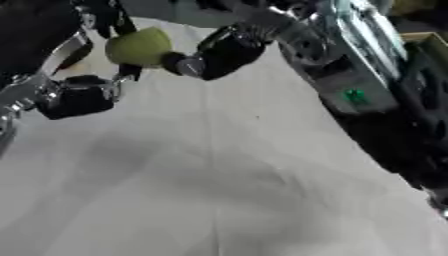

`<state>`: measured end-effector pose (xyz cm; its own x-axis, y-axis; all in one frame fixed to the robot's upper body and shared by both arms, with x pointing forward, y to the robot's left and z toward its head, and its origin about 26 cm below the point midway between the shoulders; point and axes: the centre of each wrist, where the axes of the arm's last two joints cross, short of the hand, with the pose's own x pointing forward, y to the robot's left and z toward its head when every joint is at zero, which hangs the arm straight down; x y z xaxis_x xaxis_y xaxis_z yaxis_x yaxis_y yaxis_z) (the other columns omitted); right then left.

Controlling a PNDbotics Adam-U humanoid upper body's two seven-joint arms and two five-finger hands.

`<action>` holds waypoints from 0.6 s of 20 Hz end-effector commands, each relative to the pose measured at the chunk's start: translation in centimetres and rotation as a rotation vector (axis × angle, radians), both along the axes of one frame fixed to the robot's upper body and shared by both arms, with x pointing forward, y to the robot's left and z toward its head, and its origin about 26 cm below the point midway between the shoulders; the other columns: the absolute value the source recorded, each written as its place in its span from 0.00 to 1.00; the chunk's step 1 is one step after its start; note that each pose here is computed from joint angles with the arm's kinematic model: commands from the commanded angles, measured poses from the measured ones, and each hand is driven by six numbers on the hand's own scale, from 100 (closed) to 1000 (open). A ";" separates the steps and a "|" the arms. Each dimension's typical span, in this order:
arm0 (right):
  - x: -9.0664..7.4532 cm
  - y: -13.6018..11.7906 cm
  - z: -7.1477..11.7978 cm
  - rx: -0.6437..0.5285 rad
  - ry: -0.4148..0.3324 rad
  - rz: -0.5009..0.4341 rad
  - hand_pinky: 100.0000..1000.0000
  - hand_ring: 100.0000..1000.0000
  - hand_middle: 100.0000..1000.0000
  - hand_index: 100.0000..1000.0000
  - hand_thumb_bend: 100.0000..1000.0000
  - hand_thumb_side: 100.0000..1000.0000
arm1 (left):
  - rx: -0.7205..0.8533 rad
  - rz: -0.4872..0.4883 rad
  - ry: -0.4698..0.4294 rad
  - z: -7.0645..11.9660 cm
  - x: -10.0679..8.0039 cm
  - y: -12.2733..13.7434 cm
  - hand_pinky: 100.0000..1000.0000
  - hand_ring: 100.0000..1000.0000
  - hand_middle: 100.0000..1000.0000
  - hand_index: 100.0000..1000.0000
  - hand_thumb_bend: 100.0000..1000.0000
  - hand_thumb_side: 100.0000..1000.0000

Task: Pick up the objects with one hand, pass them to the other hand, and then place them into the box on the other side of the table.

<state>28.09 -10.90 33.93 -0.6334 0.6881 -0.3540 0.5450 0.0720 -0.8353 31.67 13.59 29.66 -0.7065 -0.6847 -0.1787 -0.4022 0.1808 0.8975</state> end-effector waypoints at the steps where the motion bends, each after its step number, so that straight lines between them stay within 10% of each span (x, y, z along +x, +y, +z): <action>1: -0.5 0.1 0.5 0.020 -0.068 0.010 0.00 0.28 0.41 0.65 0.51 0.05 | -0.021 0.002 -0.031 1.0 -0.5 0.1 0.32 0.46 0.47 0.53 0.00 0.00; 12: -0.3 0.0 0.0 0.142 -0.034 0.112 0.00 0.26 0.36 0.56 0.41 0.00 | -0.047 0.005 -0.020 0.8 -0.1 0.5 0.31 0.46 0.46 0.53 0.00 0.00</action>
